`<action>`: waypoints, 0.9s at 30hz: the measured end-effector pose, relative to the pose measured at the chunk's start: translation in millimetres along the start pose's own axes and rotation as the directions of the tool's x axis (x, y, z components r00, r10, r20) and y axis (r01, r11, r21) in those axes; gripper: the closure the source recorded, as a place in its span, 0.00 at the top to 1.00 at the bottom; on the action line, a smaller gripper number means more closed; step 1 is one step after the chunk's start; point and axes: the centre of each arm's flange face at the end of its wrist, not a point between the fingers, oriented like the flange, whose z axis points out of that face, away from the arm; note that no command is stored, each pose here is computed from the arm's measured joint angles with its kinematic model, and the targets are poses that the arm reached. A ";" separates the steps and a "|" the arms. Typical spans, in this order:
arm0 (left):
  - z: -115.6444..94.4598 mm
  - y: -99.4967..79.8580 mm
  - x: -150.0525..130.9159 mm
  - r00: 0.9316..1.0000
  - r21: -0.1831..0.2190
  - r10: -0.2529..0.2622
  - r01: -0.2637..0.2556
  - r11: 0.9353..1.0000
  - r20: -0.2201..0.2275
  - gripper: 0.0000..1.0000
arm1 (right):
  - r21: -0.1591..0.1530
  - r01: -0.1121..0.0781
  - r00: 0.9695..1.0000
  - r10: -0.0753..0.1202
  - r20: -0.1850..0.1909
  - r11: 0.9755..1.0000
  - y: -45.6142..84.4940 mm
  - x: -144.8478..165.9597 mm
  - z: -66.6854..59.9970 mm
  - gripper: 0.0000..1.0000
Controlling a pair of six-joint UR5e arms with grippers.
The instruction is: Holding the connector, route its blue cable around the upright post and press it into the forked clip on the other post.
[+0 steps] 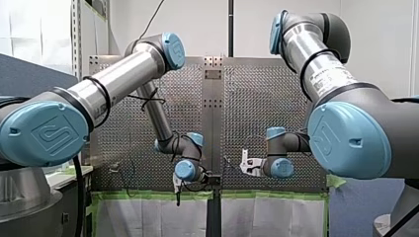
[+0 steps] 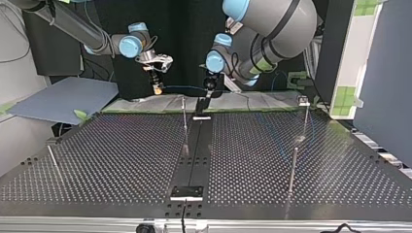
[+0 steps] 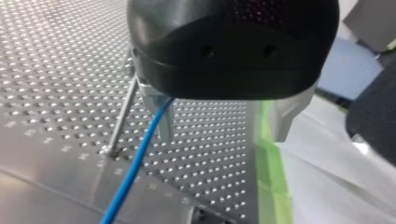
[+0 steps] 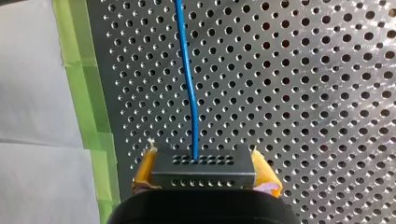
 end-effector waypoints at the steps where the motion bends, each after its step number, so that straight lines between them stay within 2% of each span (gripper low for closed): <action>1: 1.0 -0.1 -1.2 1.000 -0.002 -0.012 0.012 1.000 0.011 1.00 | 0.002 0.000 1.000 0.000 0.000 1.000 -0.3 -0.1 0.0 0.00; 9: 7.2 -0.9 -7.8 0.994 0.012 -0.084 0.084 0.996 0.069 1.00 | 0.006 0.000 1.000 0.000 0.004 1.000 -2.1 -0.6 -0.5 0.00; 14: 9.6 -7.3 -10.0 0.987 0.048 -0.129 0.125 0.991 0.100 1.00 | 0.006 0.000 1.000 0.000 0.005 1.000 -2.2 -0.8 -0.6 0.00; 20: 14.8 -12.0 -15.7 0.983 0.080 -0.120 0.110 0.991 0.139 1.00 | 0.006 0.000 1.000 0.000 0.006 1.000 -2.2 -0.9 -0.6 0.00; 24: 19.0 -12.8 -20.9 0.979 0.080 -0.102 0.089 0.993 0.175 1.00 | 0.007 0.002 1.000 -0.002 0.007 1.000 -2.8 -1.3 -0.8 0.00; 27: 23.2 -12.1 -27.0 0.973 0.067 -0.086 0.073 0.995 0.212 1.00 | 0.008 0.003 1.000 -0.003 0.007 1.000 -3.1 -1.2 -0.9 0.00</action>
